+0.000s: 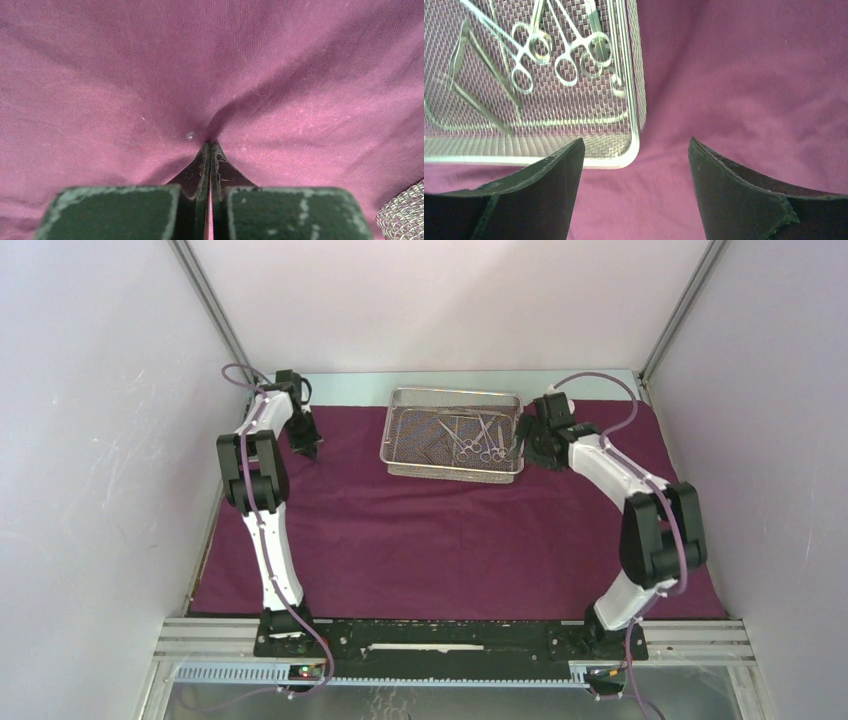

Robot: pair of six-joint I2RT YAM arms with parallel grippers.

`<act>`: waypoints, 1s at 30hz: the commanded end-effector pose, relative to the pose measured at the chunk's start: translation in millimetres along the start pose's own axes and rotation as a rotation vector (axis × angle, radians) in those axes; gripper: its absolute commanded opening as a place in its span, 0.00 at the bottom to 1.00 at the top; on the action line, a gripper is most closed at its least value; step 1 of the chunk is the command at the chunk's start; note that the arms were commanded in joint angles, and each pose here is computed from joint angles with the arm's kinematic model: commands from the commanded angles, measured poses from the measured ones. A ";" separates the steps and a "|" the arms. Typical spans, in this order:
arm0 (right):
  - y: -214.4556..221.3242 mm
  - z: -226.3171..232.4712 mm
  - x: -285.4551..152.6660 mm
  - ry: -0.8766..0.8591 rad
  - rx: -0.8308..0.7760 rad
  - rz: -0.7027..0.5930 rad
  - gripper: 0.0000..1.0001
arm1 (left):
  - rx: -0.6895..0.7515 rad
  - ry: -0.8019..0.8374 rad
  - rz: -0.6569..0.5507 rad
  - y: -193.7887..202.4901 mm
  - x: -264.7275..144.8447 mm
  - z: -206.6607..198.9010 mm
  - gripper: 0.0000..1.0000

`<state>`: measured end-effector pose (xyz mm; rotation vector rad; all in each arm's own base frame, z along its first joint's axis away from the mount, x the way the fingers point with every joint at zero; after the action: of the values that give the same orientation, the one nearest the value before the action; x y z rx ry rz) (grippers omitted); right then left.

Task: Open and lay out the surgical kit
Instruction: Smooth out the surgical kit at the center of the board.

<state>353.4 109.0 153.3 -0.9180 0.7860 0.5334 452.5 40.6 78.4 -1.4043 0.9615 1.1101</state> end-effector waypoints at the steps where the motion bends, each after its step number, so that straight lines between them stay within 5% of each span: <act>1: -36.6 15.4 28.8 -0.013 -0.011 -0.086 0.83 | -0.053 -0.127 -0.085 -15.5 2.0 35.8 0.00; 9: -53.1 37.8 72.6 -0.025 -0.093 -0.019 0.59 | -0.081 -0.096 -0.110 -20.9 1.5 31.6 0.00; 13: -54.6 42.4 88.2 -0.023 -0.115 0.001 0.56 | -0.078 -0.104 -0.121 -22.6 -3.0 34.0 0.00; 19: -57.3 55.4 107.0 -0.050 -0.150 0.029 0.26 | -0.097 -0.094 -0.123 -22.4 -4.2 38.5 0.00; 30: -78.6 64.0 128.0 -0.043 -0.180 -0.004 0.07 | -0.106 -0.089 -0.123 -25.2 -1.3 38.8 0.00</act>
<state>495.4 134.4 108.6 -1.0616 0.7419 0.6651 460.5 52.3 79.3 -1.4754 0.9021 1.1103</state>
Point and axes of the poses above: each gripper's point midway between its finger pads, its own x axis out along the fingers, its own z axis along the line the jaws close on, y = z × x, the point moved 6 cm from there along -x, back along the fingers, and after that the axes turned 13 degrees about x, right-handed, at the moved point
